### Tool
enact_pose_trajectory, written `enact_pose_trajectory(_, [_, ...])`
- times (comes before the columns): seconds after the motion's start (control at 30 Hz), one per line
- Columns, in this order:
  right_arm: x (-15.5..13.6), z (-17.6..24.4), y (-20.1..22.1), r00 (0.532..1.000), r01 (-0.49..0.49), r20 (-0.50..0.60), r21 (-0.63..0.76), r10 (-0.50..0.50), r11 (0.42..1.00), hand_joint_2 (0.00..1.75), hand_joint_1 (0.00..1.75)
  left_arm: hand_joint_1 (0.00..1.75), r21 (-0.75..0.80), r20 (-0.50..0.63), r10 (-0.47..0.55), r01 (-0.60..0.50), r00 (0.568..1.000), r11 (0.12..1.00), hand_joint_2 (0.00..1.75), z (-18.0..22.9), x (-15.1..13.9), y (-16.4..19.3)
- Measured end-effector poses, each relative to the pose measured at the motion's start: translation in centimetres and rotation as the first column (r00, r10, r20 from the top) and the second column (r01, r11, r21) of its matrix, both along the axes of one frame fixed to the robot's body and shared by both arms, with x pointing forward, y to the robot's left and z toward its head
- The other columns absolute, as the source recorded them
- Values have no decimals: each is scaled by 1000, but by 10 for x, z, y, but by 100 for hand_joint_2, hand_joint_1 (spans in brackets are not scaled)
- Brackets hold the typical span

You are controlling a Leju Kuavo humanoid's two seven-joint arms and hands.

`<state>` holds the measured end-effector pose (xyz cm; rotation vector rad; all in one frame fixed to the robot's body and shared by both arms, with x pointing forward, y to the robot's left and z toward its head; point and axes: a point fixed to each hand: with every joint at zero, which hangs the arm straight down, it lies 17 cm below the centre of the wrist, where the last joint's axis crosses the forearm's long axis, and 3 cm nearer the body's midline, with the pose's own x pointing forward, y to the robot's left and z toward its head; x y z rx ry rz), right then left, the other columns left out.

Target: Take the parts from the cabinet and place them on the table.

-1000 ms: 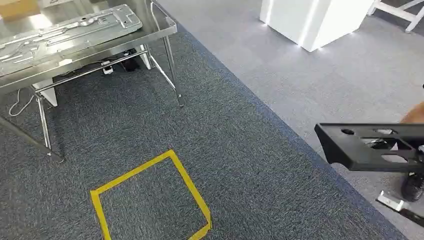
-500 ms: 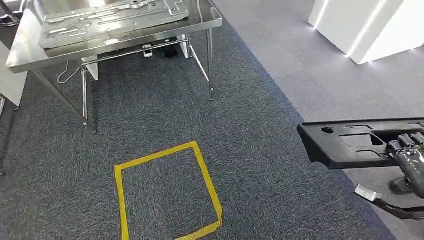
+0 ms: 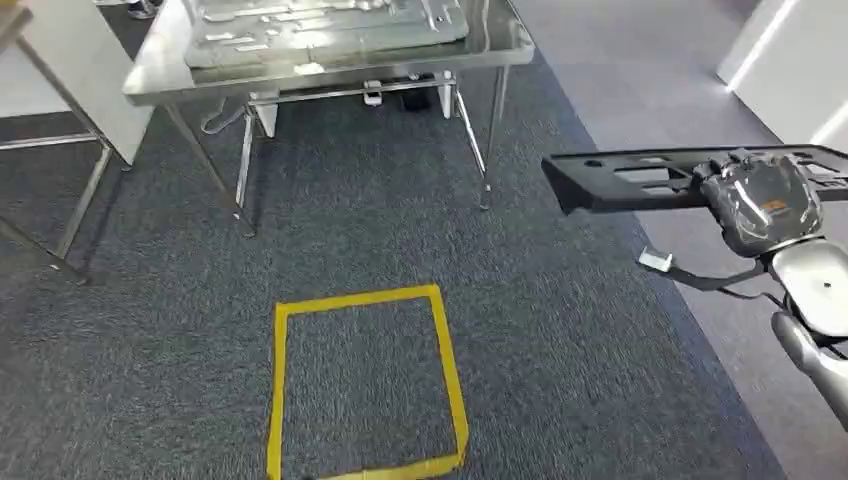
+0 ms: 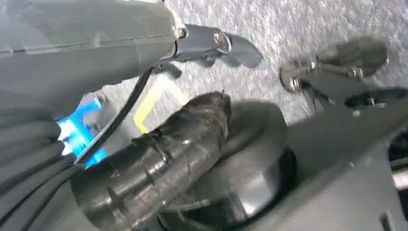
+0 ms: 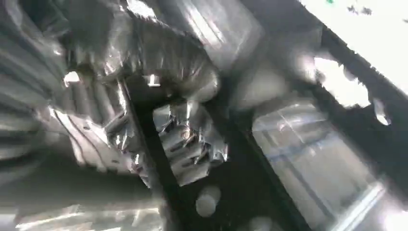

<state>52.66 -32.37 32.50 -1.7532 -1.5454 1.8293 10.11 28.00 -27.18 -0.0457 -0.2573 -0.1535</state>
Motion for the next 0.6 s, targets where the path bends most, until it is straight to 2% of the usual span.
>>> enact_pose_trajectory(0.2, [6,32,10,997,-11,75,28,8,1000,175,175,0,-18,-117,8,-10,993,1000,175,-5,-40,-4])
enact_pose_trajectory(0.37, [6,35,14,997,-22,76,24,20,999,175,175,0,-6,-184,7,-8,983,1000,175,-8,-68,3])
enact_pose_trajectory(0.6, [6,38,16,996,-25,91,3,25,1000,175,175,0,1,-157,-1,1,988,1000,175,-8,-65,9])
